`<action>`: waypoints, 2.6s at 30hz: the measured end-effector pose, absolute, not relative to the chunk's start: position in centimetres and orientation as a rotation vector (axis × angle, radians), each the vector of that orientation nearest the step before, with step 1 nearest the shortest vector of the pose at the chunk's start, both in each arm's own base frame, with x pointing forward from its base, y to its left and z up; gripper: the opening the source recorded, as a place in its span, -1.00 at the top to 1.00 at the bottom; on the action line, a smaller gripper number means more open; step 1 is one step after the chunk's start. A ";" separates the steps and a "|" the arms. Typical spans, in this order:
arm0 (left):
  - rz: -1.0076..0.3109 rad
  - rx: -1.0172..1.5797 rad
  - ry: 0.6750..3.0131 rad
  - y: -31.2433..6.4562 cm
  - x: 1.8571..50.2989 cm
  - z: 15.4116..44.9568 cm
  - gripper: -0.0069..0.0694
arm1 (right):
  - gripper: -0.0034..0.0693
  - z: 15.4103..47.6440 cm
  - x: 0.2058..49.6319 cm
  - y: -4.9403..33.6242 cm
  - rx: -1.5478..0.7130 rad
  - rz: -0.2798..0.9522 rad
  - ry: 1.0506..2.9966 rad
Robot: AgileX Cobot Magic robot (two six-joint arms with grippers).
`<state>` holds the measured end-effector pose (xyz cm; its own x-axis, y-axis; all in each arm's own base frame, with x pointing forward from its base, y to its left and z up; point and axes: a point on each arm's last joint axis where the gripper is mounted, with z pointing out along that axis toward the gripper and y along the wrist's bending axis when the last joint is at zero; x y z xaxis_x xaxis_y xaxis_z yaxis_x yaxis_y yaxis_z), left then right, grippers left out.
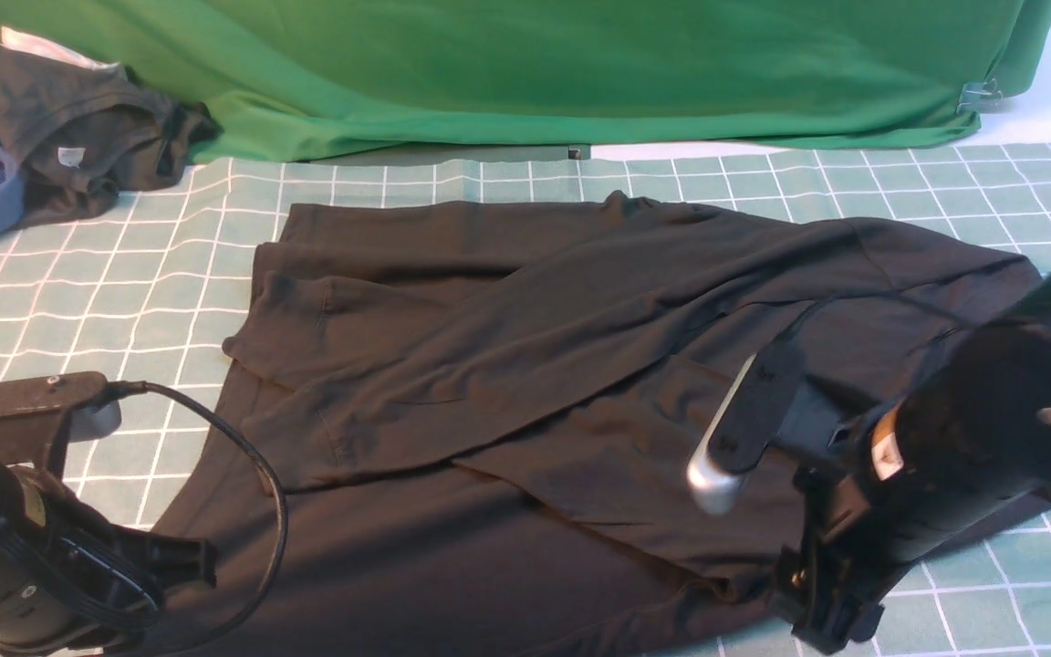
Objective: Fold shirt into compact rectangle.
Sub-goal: 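Grasp the near edge of the shirt at its hem and shoulder corners, then fold the black garment in half by bringing its near edge over to the far edge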
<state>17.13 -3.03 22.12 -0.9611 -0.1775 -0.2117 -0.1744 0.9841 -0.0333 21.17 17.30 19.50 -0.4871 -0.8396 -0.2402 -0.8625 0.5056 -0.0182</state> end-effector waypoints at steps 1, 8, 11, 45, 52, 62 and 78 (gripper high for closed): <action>-0.021 -0.261 2.913 -3.0 17.1 22.1 0.79 | -0.58 19.1 21.3 17.4 -1.476 0.148 2.531; -0.018 -0.256 2.901 -3.0 17.2 22.1 0.79 | -0.56 16.1 22.2 18.0 -1.551 0.118 2.535; -0.022 -0.255 2.894 -3.0 17.3 22.1 0.79 | -0.42 15.3 22.5 17.9 -1.558 0.089 2.499; -0.161 -0.268 2.498 -3.7 21.2 32.9 0.79 | 0.79 29.0 21.0 14.1 -1.375 -0.032 2.314; -0.103 -0.226 2.456 -4.9 29.2 33.8 0.79 | 0.79 30.0 27.1 13.1 -1.335 -0.118 2.289; -0.083 -0.287 2.476 -4.5 41.0 31.0 0.79 | 0.79 25.9 36.8 14.5 -1.336 -0.164 2.330; -0.060 -0.326 2.596 -2.9 48.6 21.2 0.78 | 0.69 18.5 44.9 16.9 -1.314 -0.176 2.312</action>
